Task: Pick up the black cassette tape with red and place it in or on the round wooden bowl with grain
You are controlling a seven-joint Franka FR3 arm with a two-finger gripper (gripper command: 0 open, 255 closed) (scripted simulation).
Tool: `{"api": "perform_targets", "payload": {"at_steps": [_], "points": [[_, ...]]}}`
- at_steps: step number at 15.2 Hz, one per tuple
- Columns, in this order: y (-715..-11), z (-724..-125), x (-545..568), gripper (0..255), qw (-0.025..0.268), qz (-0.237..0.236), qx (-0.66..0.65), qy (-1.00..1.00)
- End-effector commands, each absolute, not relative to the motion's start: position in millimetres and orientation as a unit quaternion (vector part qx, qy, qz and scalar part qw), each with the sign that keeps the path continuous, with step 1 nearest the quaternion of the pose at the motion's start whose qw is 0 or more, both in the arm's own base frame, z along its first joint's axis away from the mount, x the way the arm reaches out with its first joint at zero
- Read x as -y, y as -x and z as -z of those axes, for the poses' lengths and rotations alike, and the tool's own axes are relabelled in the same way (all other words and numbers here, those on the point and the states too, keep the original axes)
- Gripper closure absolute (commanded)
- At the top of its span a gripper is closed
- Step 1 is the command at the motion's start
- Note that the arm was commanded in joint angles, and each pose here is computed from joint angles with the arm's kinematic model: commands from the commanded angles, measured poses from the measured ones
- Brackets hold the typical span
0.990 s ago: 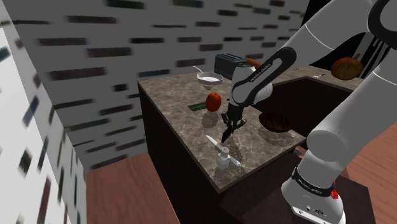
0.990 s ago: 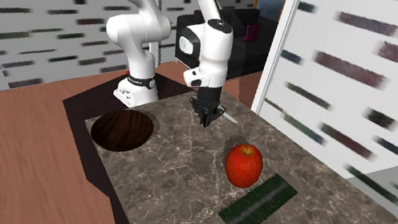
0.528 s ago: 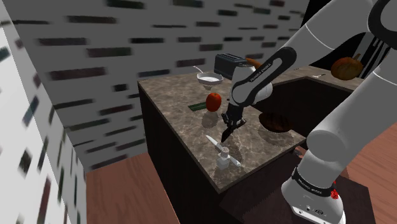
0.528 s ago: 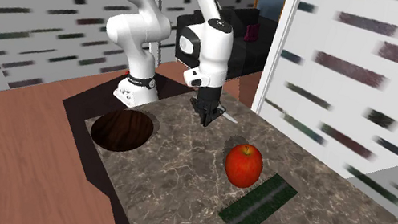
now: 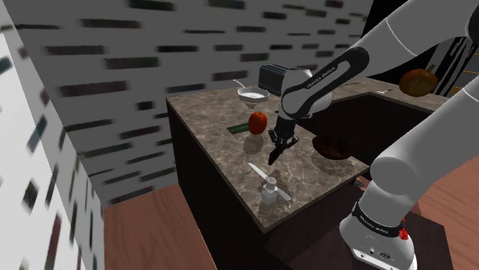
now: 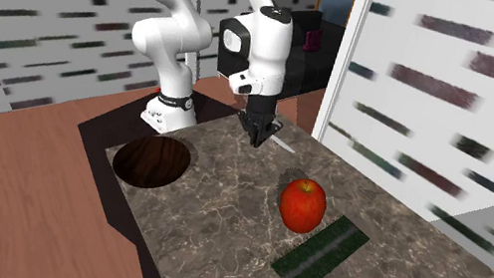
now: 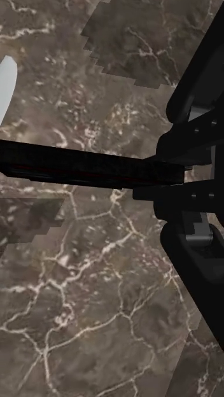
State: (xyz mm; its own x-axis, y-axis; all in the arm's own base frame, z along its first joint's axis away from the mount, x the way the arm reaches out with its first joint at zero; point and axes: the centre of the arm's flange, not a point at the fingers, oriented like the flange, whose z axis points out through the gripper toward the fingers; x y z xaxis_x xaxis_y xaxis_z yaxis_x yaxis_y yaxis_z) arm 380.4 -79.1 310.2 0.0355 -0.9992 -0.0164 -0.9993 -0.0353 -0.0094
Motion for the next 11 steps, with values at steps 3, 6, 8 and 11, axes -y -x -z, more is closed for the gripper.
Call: {"api": "perform_targets", "payload": {"at_steps": [3,6,8,11], "points": [[-380.9,-332.2,79.2,255,0.009,-0.003,-0.694,0.719],[-380.9,-348.0,79.2,255,0.009,-0.003,-0.694,0.719],[-380.9,-358.6,79.2,255,0.009,-0.003,-0.694,0.719],[-380.9,-374.4,79.2,255,0.009,-0.003,-0.694,0.719]]}}
